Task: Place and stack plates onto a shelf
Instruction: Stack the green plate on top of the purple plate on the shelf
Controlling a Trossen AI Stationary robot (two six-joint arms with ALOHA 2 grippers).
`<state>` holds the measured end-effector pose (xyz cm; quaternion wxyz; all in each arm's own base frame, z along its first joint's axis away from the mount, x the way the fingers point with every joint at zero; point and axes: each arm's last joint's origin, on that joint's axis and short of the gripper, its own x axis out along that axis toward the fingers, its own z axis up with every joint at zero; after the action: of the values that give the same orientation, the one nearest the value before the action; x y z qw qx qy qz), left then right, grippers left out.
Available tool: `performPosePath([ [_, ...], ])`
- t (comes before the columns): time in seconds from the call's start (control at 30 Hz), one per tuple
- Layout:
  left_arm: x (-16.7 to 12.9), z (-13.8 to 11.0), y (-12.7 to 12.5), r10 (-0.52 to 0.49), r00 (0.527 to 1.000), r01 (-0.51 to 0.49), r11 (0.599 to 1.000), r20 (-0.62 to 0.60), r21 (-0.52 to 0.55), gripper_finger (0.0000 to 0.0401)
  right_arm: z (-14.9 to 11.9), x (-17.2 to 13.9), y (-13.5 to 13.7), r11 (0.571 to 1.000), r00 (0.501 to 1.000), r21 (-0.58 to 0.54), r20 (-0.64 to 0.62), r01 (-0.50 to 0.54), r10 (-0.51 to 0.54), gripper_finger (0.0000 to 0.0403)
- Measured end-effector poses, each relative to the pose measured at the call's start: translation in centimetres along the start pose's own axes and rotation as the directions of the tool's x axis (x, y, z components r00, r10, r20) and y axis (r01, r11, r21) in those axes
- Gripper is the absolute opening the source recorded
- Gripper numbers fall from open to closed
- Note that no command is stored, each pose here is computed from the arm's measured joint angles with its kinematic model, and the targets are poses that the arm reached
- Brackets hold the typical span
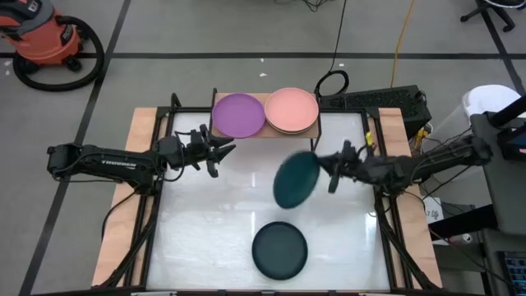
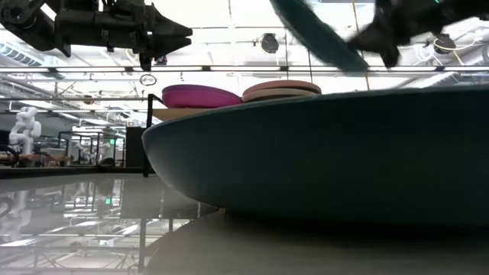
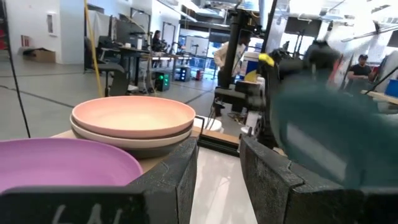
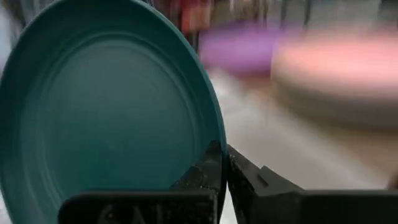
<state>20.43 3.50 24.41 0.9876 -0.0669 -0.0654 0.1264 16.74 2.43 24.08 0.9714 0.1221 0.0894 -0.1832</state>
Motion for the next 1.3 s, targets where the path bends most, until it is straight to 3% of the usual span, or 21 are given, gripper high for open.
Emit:
performPosePath([
  [0.17,0.0,0.0,0.0,0.0,1.0,0.0,1.0,0.0,0.0,0.0129,4.0,0.5,0.1,0.996,0.933,0.055,0.357,-0.074,0.05,0.0],
  [0.37,0.0,0.0,0.0,0.001,1.0,-0.001,1.0,0.003,0.01,0.0129,5.6,2.5,-1.3,0.995,0.853,0.102,0.52,-0.013,-0.042,0.0],
  [0.43,0.0,0.0,0.1,0.009,1.0,-0.009,1.0,0.005,0.016,0.0129,6.1,3.8,-2.1,0.992,0.85,0.122,0.519,0.033,-0.092,0.0],
  [0.63,0.0,0.3,0.1,0.043,0.998,-0.044,0.998,0.035,0.036,0.0129,9.3,8.1,-4.3,0.994,0.882,0.109,0.467,0.02,-0.069,0.0],
  [0.77,-0.1,0.4,0.2,0.056,0.997,-0.06,0.995,0.047,0.081,0.0129,11.6,11.2,-6.2,0.986,0.893,0.117,0.42,0.121,-0.16,0.0],
  [0.87,-0.5,1.1,0.3,0.126,0.988,-0.135,0.985,0.089,0.107,0.0129,12.6,13.4,-7.5,0.974,0.899,0.137,0.379,0.178,-0.217,0.0],
  [1.1,-2.6,2.8,-0.1,0.29,0.945,-0.313,0.936,0.15,0.16,0.0129,11.7,18.1,-9.7,0.963,0.928,0.188,0.285,0.193,-0.241,0.0],
  [1.3,-2.8,2.5,-0.5,0.299,0.948,-0.317,0.921,0.111,0.227,0.0129,9.4,21.1,-11.0,0.955,0.947,0.232,0.218,0.185,-0.237,0.0005],
])
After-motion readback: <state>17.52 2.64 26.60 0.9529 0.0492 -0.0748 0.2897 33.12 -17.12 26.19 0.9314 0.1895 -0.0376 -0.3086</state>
